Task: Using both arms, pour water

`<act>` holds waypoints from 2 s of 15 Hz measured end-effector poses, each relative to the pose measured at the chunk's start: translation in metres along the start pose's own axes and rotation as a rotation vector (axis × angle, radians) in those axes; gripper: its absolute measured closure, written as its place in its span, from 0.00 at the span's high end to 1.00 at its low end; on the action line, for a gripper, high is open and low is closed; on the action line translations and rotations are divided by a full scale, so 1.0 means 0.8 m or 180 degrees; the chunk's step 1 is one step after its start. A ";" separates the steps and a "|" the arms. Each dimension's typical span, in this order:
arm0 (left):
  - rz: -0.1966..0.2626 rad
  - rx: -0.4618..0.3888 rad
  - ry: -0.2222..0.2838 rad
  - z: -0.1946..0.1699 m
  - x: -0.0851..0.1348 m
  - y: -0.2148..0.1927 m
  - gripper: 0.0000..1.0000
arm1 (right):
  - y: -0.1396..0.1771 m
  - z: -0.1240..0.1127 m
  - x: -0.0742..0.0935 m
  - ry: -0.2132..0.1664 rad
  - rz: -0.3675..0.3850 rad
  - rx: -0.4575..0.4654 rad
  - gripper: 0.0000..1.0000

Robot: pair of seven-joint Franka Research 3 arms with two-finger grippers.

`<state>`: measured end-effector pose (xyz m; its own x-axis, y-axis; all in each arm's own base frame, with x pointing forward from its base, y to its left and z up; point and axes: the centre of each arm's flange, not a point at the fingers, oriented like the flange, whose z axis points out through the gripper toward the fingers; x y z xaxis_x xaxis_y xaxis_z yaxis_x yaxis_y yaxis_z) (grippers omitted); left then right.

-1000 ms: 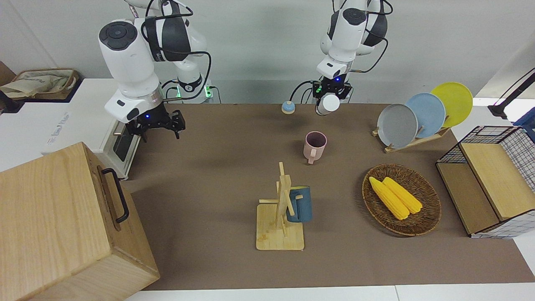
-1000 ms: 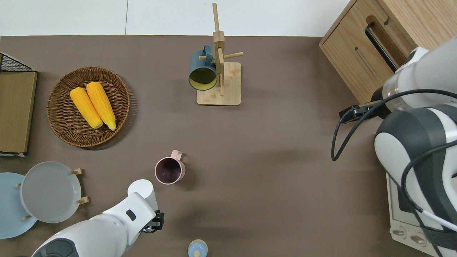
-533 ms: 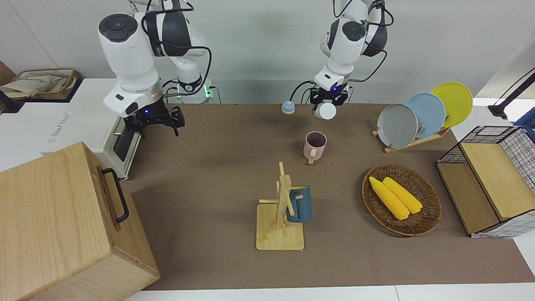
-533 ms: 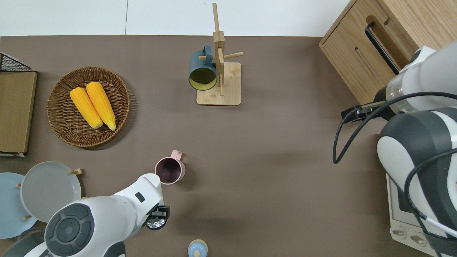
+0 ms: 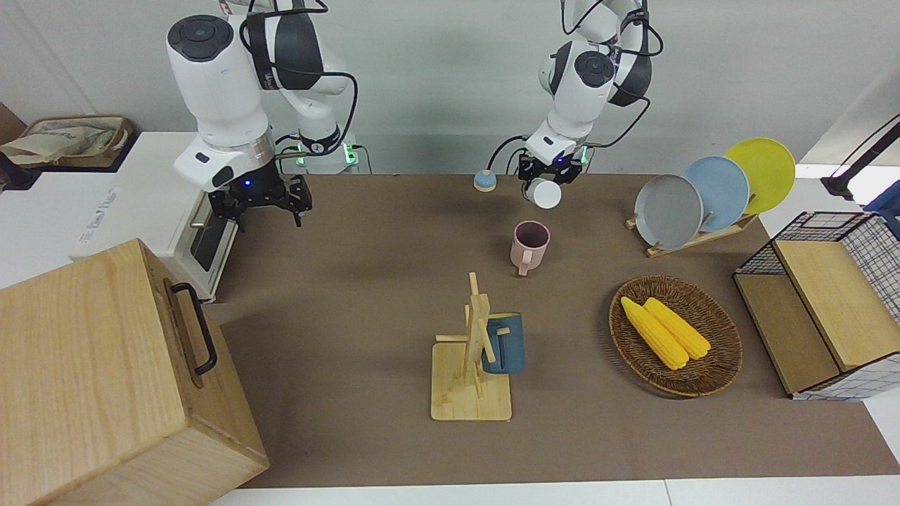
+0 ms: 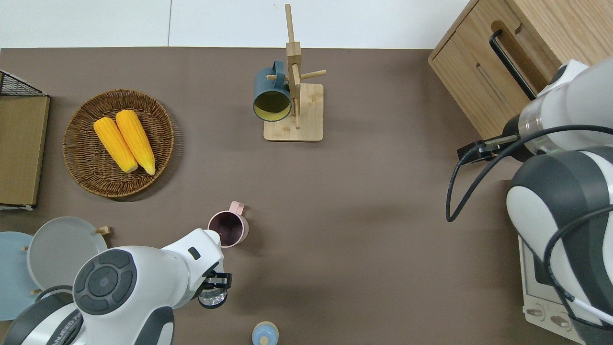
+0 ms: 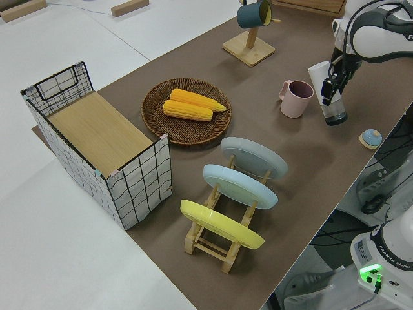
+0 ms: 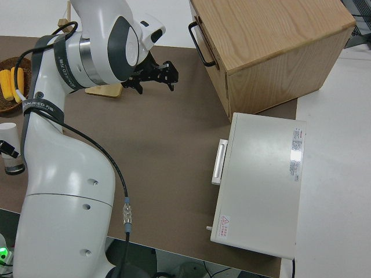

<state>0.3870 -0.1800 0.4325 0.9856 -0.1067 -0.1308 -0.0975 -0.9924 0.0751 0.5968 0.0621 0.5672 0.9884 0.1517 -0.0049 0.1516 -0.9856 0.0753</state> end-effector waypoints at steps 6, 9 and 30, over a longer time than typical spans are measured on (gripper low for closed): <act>0.0029 0.0043 -0.0280 -0.007 0.021 0.005 0.63 | 0.041 0.003 -0.003 -0.0021 0.0182 -0.0048 1.00; 0.0047 0.0074 -0.0446 -0.006 0.030 0.005 0.63 | 0.045 0.001 -0.005 -0.0015 0.0238 0.0014 1.00; 0.0027 0.0220 -0.0804 0.002 0.037 0.006 0.63 | 0.061 -0.035 -0.012 0.0148 0.0374 0.0143 1.00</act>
<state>0.4152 -0.1879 0.4271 0.9199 -0.1184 -0.3739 -0.1234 -0.9923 0.0107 0.5943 0.0145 0.5991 0.9982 0.0372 0.0476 0.0359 -0.9990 0.0278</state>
